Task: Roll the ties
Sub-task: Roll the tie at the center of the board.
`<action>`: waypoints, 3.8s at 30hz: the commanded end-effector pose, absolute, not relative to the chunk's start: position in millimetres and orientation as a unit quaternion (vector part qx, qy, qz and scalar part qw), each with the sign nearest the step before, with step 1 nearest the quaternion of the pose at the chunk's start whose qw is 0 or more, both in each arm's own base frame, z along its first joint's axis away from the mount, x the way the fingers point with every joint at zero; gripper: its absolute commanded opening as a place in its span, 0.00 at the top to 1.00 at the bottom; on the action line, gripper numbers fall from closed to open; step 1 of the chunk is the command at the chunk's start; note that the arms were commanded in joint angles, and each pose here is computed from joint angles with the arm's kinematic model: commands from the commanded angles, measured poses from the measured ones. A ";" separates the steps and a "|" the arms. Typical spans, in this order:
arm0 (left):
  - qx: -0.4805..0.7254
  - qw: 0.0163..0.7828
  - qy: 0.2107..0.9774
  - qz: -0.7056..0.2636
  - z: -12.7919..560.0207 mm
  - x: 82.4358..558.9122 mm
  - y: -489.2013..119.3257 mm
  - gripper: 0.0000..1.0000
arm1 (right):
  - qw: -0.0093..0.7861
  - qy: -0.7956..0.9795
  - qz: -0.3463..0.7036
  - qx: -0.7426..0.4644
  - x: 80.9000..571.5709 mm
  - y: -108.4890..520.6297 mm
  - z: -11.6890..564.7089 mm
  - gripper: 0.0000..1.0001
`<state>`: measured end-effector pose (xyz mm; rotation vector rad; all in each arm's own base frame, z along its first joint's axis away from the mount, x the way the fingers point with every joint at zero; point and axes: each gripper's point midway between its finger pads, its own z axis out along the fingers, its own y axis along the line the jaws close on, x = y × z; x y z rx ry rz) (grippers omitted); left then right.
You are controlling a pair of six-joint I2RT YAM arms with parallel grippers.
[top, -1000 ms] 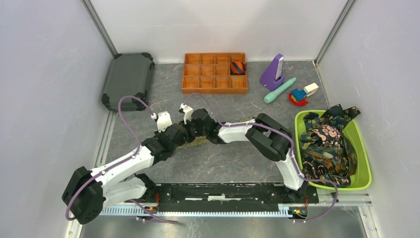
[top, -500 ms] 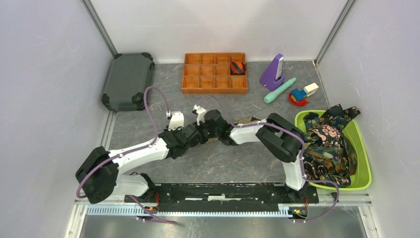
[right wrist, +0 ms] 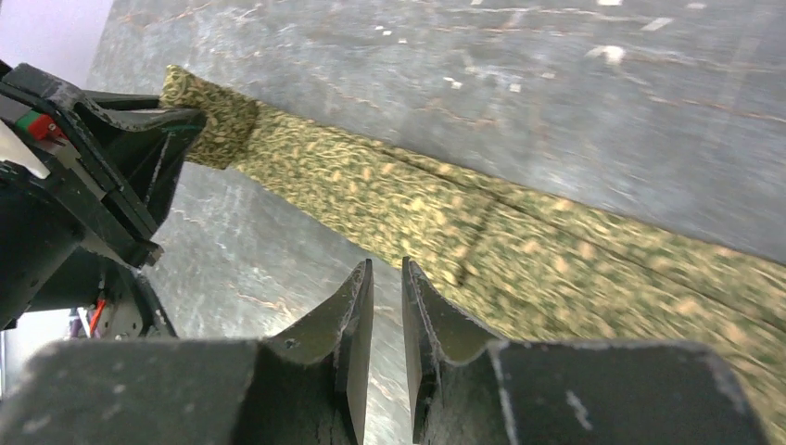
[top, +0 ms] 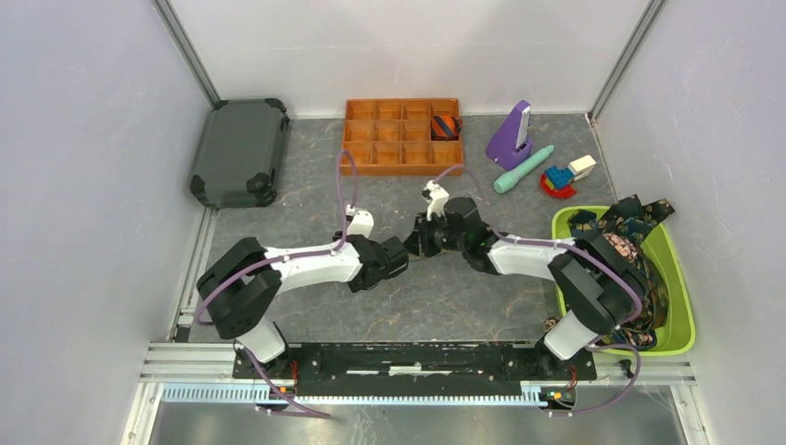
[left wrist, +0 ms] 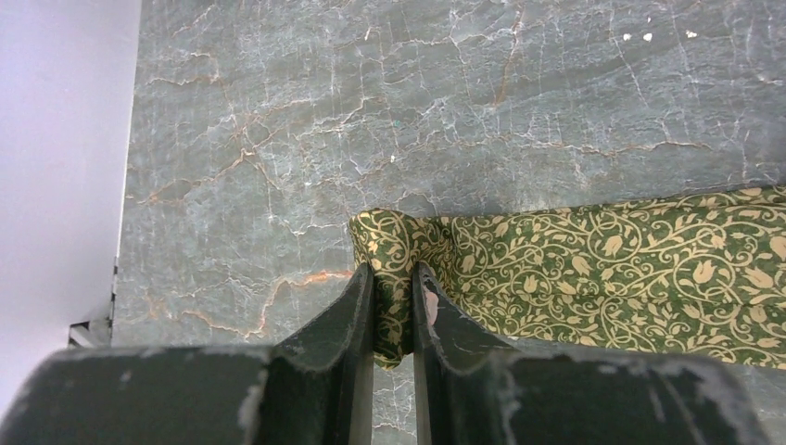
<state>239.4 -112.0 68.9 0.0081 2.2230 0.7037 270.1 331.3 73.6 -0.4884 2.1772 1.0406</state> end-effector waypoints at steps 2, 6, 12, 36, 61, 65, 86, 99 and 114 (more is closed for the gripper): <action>-0.001 0.415 0.858 0.302 77.7 248.0 -119.7 0.98 | 0.371 0.826 0.386 -0.178 275.3 302.4 90.4 0.76; 0.010 0.395 0.865 0.309 66.3 245.4 -124.2 0.98 | 0.378 0.821 0.389 -0.177 269.4 294.5 95.8 0.76; 0.033 0.381 0.868 0.317 51.9 241.9 -132.0 0.98 | 0.386 0.820 0.387 -0.172 266.6 287.6 100.0 0.76; 0.093 0.320 0.908 0.256 14.8 241.4 -176.8 0.71 | 0.397 0.819 0.377 -0.170 265.8 275.2 104.9 0.75; 0.063 0.367 0.914 0.164 82.5 245.9 -193.3 0.28 | 0.393 0.815 0.384 -0.184 283.2 301.2 120.2 0.71; 0.040 0.380 0.915 0.131 95.4 238.9 -187.2 0.21 | 0.384 0.814 0.386 -0.200 277.3 319.9 119.4 0.68; -0.181 0.382 0.899 -0.113 74.9 213.9 -98.8 0.19 | 0.321 0.821 0.403 -0.245 254.3 438.5 91.3 0.51; -0.202 0.379 0.893 -0.135 60.7 217.1 -90.6 0.22 | 0.300 0.836 0.389 -0.247 257.0 456.4 60.3 0.68; -0.203 0.401 0.875 -0.179 55.7 227.4 -98.7 0.26 | 0.297 0.841 0.374 -0.254 264.3 449.9 33.6 0.72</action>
